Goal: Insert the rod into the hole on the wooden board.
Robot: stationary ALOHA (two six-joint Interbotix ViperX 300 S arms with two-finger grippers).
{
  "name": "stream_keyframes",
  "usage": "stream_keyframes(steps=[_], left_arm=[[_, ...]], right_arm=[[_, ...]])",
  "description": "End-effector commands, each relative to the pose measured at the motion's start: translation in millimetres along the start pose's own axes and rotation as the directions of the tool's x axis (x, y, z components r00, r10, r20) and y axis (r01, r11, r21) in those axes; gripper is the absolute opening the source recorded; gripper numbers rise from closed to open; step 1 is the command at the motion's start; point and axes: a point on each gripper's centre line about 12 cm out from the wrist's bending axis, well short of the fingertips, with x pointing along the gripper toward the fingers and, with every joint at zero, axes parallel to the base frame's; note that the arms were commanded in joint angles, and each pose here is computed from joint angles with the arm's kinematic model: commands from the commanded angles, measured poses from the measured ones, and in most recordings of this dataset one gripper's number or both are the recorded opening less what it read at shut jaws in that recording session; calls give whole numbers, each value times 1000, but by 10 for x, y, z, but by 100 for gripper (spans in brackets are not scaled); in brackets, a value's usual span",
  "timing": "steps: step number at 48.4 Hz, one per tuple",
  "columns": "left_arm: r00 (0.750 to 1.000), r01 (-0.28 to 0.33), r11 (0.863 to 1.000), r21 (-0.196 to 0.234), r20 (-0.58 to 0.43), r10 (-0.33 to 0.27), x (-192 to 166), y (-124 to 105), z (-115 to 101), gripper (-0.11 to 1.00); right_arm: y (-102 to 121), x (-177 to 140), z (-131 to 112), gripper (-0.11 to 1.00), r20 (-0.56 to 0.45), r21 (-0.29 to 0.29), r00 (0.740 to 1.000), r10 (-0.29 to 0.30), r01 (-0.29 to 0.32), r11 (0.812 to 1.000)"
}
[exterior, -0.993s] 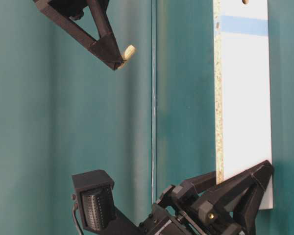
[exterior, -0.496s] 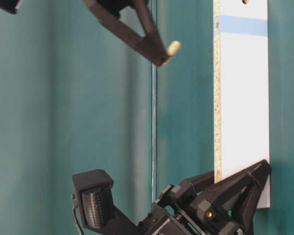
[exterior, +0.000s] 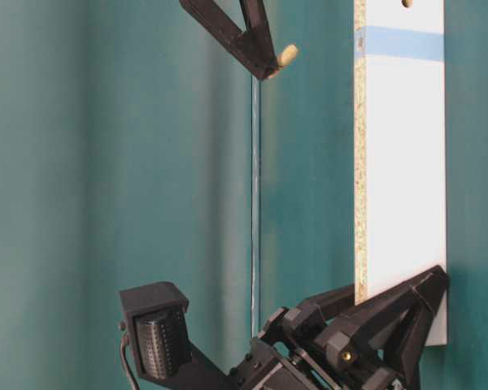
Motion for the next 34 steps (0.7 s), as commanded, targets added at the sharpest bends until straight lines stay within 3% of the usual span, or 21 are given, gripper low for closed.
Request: stream_keyframes(steps=[1, 18, 34], left_arm=[[1000, -9, 1000, -14, 23, 9, -29, 43, 63, 33], [1000, -11, 1000, -19, 29, 11, -26, 55, 93, 32], [999, -11, 999, -36, 32, 12, -29, 56, 104, 32]], right_arm=[[17, -20, 42, 10, 32, -4, 999, 13, -13, 1000], [-32, -103, -126, 10, 1, -40, 1000, 7, -7, 999], [27, 74, -184, 10, -31, -65, 999, 29, -31, 997]])
